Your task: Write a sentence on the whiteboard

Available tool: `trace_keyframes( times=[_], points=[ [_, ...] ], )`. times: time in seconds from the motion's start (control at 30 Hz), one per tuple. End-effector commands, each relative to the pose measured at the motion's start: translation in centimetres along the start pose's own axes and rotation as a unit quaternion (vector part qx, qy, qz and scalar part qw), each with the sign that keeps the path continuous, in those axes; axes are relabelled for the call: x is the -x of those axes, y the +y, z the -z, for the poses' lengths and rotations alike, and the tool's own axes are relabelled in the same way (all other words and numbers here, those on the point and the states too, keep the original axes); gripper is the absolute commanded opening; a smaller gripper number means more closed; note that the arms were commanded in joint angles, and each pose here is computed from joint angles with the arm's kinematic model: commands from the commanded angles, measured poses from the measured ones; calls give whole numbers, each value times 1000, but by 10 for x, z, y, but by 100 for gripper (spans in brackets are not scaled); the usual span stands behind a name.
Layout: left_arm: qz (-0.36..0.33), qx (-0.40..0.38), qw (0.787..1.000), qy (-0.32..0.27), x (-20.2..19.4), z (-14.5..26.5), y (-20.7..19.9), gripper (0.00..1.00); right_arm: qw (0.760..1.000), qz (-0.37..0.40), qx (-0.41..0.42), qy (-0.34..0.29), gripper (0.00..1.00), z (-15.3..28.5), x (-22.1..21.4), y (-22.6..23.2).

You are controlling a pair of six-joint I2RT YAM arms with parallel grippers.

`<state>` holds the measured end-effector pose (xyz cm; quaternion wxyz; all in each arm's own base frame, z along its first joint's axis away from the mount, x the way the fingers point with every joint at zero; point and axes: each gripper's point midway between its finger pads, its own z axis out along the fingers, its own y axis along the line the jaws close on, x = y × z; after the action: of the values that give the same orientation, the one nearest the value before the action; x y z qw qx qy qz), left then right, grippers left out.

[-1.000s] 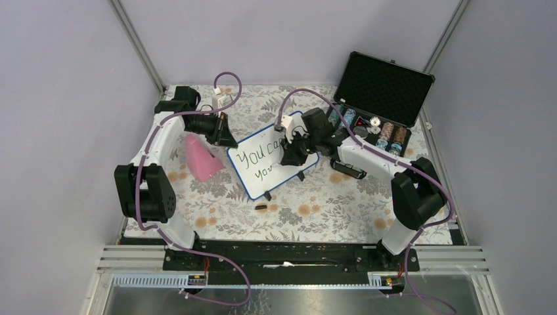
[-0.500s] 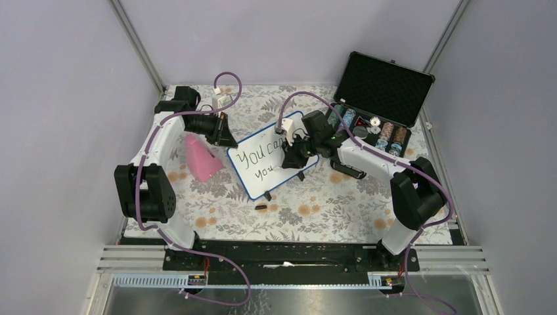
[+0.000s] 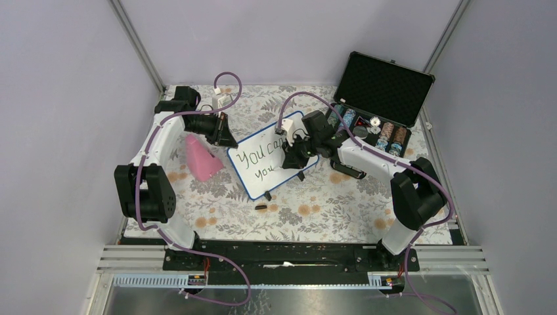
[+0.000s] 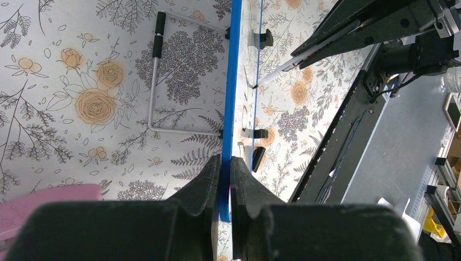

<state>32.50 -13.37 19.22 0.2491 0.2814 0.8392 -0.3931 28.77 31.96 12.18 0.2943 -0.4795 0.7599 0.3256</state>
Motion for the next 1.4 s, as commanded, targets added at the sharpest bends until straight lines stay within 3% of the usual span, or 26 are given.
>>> trace_keyframes(
  times=[0.0,0.47,0.83,1.37],
  points=[
    [-29,17,999,-9,10,3,4,0,999,26,-16,-21,0,18,19,0],
    [-30,16,999,-9,10,3,2,0,999,29,17,-39,0,42,36,25],
    [-31,20,999,-7,11,2,3,0,999,14,-20,-44,0,44,34,-7],
    [-34,19,999,-4,8,2,2,0,998,0,-7,-63,0,33,32,-9]
  ],
)
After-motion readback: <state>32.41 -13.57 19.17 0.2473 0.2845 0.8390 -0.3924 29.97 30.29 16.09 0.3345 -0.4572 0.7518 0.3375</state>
